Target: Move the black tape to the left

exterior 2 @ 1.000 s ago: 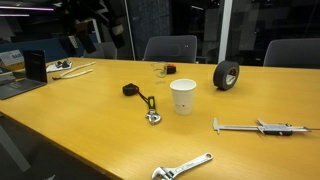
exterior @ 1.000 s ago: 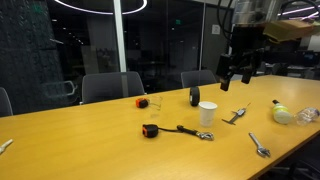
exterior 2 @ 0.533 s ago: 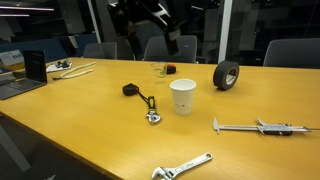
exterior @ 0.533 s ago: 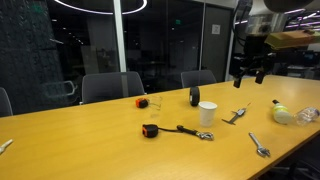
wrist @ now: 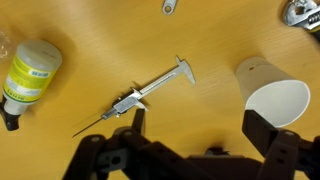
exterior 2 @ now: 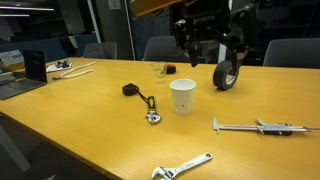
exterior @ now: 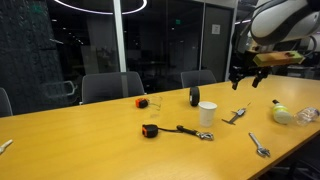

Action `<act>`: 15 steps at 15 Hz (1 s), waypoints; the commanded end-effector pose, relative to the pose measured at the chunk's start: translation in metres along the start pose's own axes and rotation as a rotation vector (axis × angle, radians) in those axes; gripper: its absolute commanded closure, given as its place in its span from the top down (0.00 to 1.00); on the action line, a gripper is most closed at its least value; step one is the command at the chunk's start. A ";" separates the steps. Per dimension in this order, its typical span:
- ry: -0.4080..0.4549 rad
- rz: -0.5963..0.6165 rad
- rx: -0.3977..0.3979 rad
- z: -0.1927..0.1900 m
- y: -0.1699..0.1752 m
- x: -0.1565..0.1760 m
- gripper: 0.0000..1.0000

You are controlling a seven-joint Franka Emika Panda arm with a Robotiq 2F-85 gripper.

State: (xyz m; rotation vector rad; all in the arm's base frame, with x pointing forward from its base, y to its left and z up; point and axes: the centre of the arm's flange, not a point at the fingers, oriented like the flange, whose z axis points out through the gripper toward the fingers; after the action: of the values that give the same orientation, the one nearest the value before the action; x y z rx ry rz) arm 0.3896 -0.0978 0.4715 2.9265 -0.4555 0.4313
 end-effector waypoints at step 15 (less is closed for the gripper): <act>-0.034 -0.186 0.148 0.101 -0.016 0.161 1.00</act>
State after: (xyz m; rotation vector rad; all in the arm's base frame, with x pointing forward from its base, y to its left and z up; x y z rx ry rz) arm 0.5233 -0.1336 0.4230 3.0573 -0.1928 0.4292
